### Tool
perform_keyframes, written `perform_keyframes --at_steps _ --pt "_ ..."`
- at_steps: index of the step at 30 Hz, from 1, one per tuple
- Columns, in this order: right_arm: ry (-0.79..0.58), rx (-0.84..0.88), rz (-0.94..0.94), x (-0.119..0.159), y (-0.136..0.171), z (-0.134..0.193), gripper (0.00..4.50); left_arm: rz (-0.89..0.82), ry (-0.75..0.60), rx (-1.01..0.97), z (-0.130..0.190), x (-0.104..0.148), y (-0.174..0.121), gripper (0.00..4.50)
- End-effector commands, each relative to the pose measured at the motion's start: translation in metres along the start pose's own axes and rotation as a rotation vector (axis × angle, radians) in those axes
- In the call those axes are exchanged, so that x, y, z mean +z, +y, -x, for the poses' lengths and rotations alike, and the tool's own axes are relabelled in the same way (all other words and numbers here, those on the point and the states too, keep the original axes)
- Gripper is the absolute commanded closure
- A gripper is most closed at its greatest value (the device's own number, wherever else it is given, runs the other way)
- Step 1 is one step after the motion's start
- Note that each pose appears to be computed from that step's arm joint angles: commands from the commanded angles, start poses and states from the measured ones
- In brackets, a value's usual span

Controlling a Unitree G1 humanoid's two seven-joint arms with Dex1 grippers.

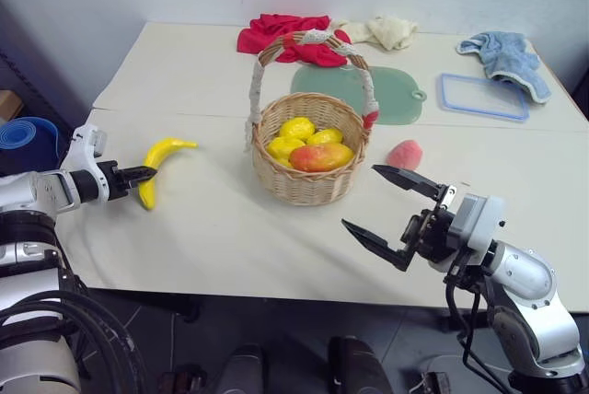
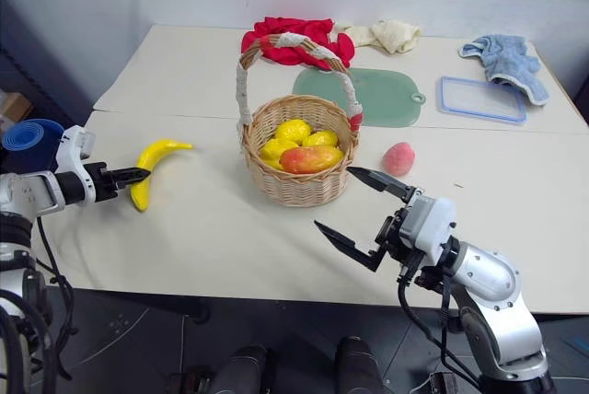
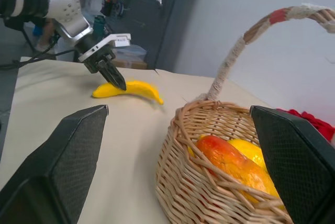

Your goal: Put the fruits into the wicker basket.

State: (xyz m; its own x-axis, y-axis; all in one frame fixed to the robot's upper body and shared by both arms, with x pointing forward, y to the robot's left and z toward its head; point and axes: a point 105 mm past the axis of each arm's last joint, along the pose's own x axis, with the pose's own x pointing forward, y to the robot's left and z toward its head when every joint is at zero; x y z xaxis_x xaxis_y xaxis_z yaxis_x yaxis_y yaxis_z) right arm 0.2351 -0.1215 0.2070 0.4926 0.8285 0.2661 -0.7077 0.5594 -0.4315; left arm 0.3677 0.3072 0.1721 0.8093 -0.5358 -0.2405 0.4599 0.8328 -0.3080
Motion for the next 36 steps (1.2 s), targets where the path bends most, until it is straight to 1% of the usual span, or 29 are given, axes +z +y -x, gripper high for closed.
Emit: perform_keyframes --at_steps 1,2,3,5,7,9,11,13,14,16,18,20,22,23,24,26,28,30,31,33,35,36 --pt "0.000 -0.113 0.016 0.005 -0.012 0.012 0.00 -0.348 -0.079 -0.333 0.024 0.035 -0.061 3.76" --pt "0.020 -0.144 0.012 0.000 -0.014 0.019 0.00 -0.382 -0.035 -0.381 0.026 0.028 -0.071 3.76" --pt "0.057 -0.166 0.009 -0.007 -0.015 0.028 0.00 -0.419 -0.017 -0.462 0.028 0.025 -0.088 3.76" --pt "0.108 -0.198 0.010 -0.017 -0.015 0.042 0.00 -0.396 -0.032 -0.563 0.026 0.030 -0.115 3.76" --pt "0.129 -0.224 0.008 -0.022 -0.015 0.048 0.00 -0.387 -0.066 -0.627 0.014 0.040 -0.140 3.76" --pt "0.130 -0.267 0.007 -0.021 -0.018 0.050 0.00 -0.380 -0.038 -0.662 -0.005 0.044 -0.166 3.76" --pt "0.106 -0.324 -0.004 -0.018 -0.021 0.049 0.00 -0.362 -0.022 -0.621 -0.031 0.051 -0.186 3.76" --pt "0.096 -0.339 -0.007 -0.016 -0.021 0.047 0.00 -0.313 0.027 -0.560 -0.053 0.053 -0.201 3.76" --pt "0.094 -0.339 -0.006 -0.015 -0.020 0.045 0.00 -0.321 0.042 -0.536 -0.063 0.051 -0.209 3.76" --pt "0.088 -0.345 -0.006 -0.013 -0.019 0.042 0.00 -0.296 0.035 -0.452 -0.083 0.052 -0.215 3.76" --pt "0.079 -0.350 -0.002 -0.011 -0.018 0.040 0.00 -0.261 0.013 -0.439 -0.094 0.051 -0.224 3.76" --pt "0.072 -0.365 0.005 -0.009 -0.018 0.039 0.00 -0.268 0.002 -0.385 -0.102 0.048 -0.222 3.76" --pt "0.069 -0.377 0.006 -0.009 -0.018 0.040 0.00 -0.285 -0.015 -0.302 -0.106 0.048 -0.210 3.09" --pt "0.069 -0.381 0.006 -0.009 -0.018 0.040 0.00 -0.288 -0.023 -0.310 -0.105 0.049 -0.209 2.87" --pt "0.069 -0.385 0.005 -0.009 -0.018 0.040 0.00 -0.282 -0.040 -0.325 -0.103 0.051 -0.210 2.50" --pt "0.072 -0.389 0.002 -0.011 -0.017 0.043 0.00 -0.287 -0.079 -0.387 -0.096 0.056 -0.216 2.01" --pt "0.082 -0.396 0.001 -0.013 -0.018 0.047 0.00 -0.313 -0.086 -0.425 -0.087 0.057 -0.216 1.44" --pt "0.098 -0.414 0.005 -0.015 -0.023 0.054 0.00 -0.350 -0.085 -0.468 -0.076 0.057 -0.213 1.44" --pt "0.107 -0.431 0.010 -0.016 -0.027 0.058 0.00 -0.389 -0.103 -0.492 -0.069 0.059 -0.212 1.44" --pt "0.124 -0.473 0.010 -0.019 -0.036 0.071 0.00 -0.409 -0.119 -0.515 -0.057 0.061 -0.205 1.44" --pt "0.153 -0.514 0.002 -0.023 -0.044 0.088 0.00 -0.464 -0.184 -0.548 -0.041 0.067 -0.197 1.44" --pt "0.176 -0.541 -0.007 -0.027 -0.047 0.101 0.00 -0.529 -0.215 -0.595 -0.030 0.064 -0.196 1.44"
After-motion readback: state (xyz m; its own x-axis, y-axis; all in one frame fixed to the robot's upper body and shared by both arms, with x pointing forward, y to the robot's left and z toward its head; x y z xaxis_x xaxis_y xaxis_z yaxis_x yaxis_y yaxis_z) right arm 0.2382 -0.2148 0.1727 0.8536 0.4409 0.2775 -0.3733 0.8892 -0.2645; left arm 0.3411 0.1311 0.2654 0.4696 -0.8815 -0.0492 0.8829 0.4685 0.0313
